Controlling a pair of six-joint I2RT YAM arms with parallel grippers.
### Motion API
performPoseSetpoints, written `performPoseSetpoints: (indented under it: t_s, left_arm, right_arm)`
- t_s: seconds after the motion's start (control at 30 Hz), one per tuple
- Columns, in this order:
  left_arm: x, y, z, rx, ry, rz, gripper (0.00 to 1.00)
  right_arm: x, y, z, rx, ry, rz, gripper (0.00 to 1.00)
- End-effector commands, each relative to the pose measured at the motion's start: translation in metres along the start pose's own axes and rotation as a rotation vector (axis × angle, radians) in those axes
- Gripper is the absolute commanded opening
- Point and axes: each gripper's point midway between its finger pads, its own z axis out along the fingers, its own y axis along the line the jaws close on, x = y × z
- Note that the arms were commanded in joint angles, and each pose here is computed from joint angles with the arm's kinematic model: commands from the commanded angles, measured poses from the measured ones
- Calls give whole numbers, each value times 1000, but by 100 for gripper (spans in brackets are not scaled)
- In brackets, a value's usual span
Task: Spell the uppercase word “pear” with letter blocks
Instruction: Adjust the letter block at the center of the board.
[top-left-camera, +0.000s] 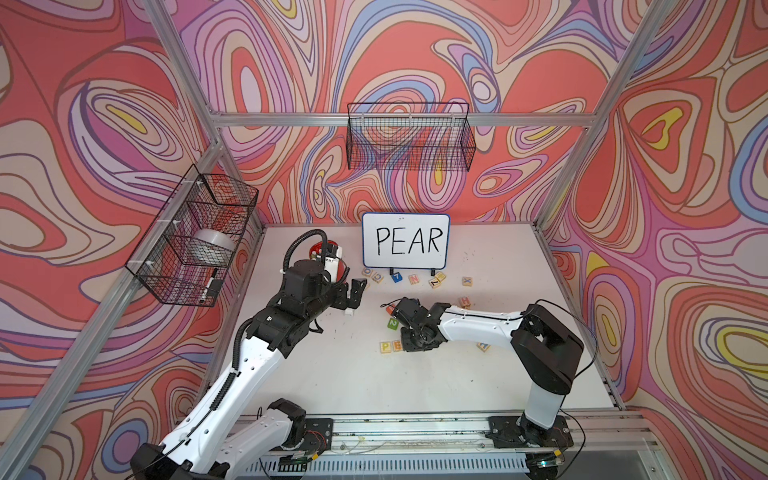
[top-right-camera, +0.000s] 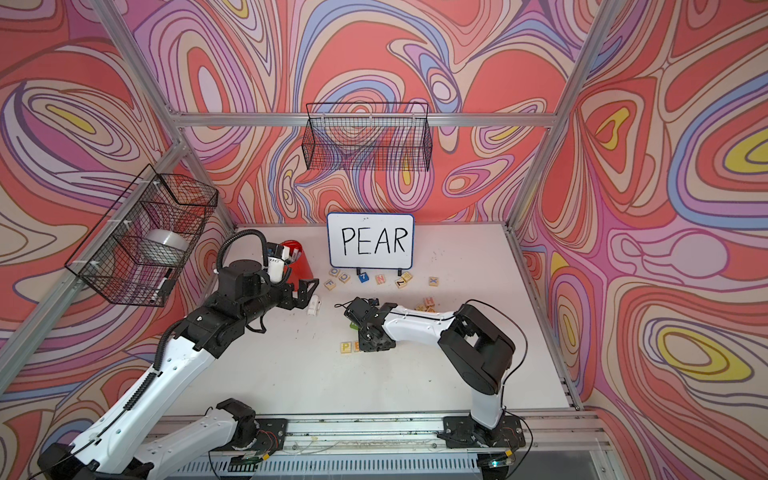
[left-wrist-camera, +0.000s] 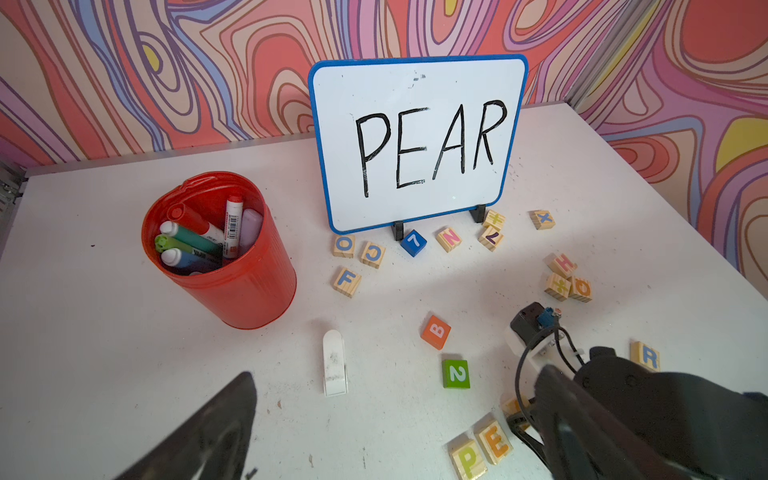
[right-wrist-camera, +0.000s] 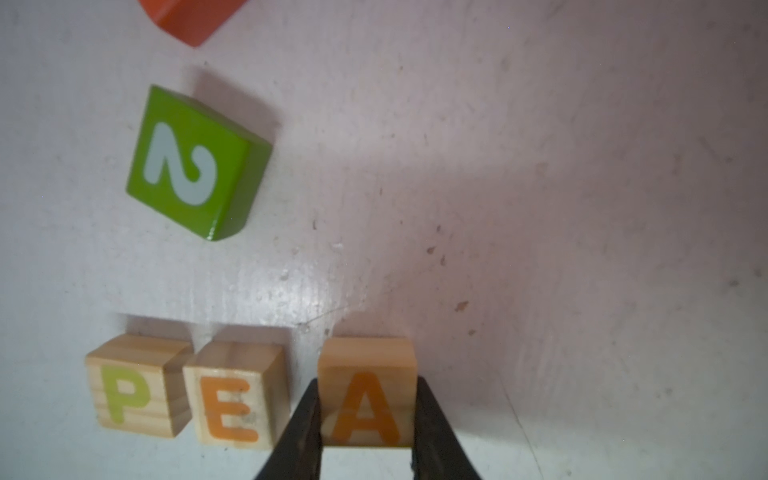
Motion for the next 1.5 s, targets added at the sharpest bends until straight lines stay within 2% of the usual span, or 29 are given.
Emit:
performPoseSetpoints:
  t_s: [0.0, 0.67, 1.2, 1.47]
  left_arm:
    - [-9, -1, -7, 0, -23, 10, 100]
    - [-8, -1, -7, 0, -21, 12, 100]
    - [-7, -1, -6, -2, -17, 14, 100]
    - [-7, -1, -5, -2, -16, 12, 100]
  right_arm:
    - [12, 5, 3, -15, 29, -17, 26]
    - [11, 19, 8, -14, 32, -79, 27]
    - [5, 17, 2, 5, 6, -75, 36]
    - [1, 18, 2, 6, -7, -80, 35]
